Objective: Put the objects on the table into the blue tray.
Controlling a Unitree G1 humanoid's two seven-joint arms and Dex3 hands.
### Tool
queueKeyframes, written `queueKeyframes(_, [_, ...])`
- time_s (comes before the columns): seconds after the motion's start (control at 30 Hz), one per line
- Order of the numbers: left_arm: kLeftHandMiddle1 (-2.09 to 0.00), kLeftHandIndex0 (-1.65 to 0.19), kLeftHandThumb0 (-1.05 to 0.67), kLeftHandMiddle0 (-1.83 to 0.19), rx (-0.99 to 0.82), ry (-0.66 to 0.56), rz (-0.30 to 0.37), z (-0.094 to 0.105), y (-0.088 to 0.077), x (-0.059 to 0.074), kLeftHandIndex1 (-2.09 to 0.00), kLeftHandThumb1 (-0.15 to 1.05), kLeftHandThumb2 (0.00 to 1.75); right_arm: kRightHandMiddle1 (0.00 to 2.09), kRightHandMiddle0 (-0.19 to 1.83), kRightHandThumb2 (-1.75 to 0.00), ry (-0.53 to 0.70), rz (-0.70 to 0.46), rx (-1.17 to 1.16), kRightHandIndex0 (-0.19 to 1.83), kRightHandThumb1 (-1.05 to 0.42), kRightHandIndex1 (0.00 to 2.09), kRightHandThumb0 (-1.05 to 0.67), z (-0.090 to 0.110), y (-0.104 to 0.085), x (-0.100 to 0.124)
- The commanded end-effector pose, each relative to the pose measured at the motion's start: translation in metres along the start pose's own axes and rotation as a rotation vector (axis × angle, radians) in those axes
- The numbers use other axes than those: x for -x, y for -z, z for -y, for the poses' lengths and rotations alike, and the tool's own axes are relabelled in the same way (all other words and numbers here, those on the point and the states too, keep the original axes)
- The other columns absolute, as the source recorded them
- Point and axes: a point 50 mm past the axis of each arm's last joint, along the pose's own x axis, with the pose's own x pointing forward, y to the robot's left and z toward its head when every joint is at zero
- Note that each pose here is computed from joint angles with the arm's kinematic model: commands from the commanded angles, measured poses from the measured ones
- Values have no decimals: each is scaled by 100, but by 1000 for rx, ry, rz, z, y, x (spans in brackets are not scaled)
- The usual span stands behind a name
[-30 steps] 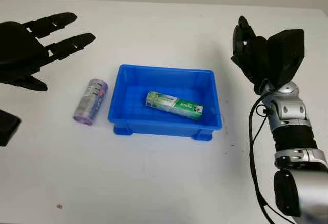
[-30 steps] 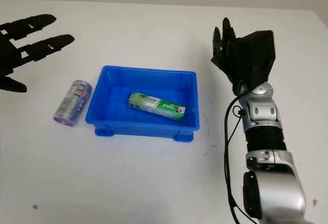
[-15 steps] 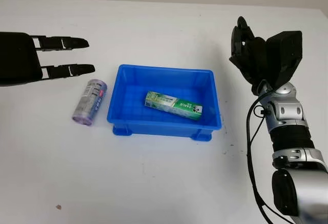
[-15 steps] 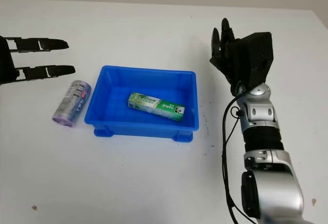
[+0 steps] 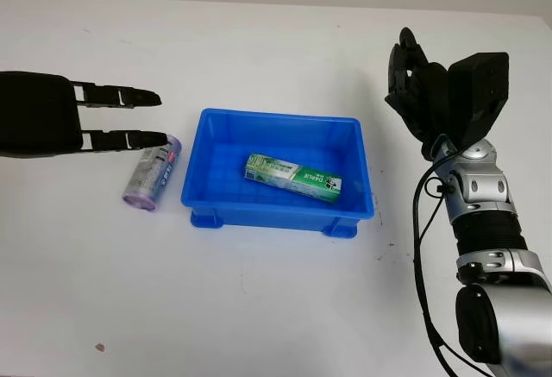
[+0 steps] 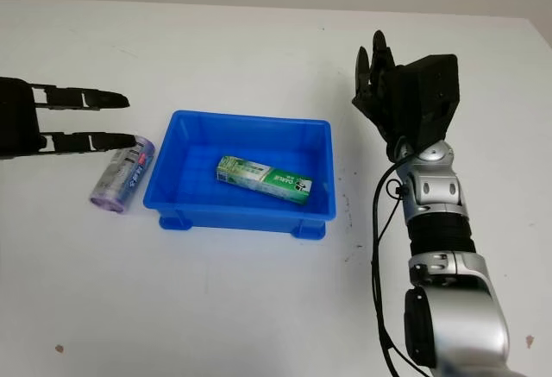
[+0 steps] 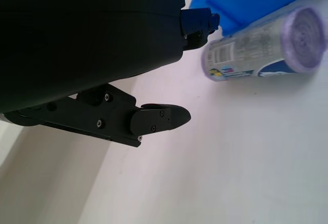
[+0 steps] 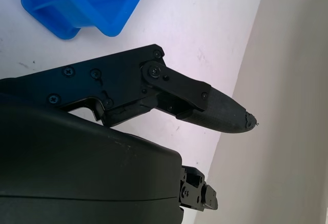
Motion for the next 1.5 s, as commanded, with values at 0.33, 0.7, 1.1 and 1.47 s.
queueKeyframes(0.33, [-6, 17, -20, 15, 4, -40, 56, 2, -5, -17, -5, 105, 42, 0, -19, -84, 8, 7, -13, -19, -105, 0, -67, 3, -2, 5])
queueKeyframes(0.7, [-9, 1, -13, -1, 72, -71, 159, 9, -24, -38, -11, 105, 25, 0, -19, -84, -3, -16, -19, -19, -105, 0, -69, 7, -2, 8])
queueKeyframes(1.1, [-72, -5, -22, -23, 145, -88, 280, 17, -48, -63, -89, 105, 9, 0, -19, -83, 9, -20, -43, -19, -105, 0, -71, 10, -4, 13])
queueKeyframes(1.47, [-209, -5, -23, -29, 175, -7, 226, 28, -49, -60, -209, 104, 10, 0, -19, -84, 22, -30, -78, -19, -105, 0, -69, 9, -3, 15])
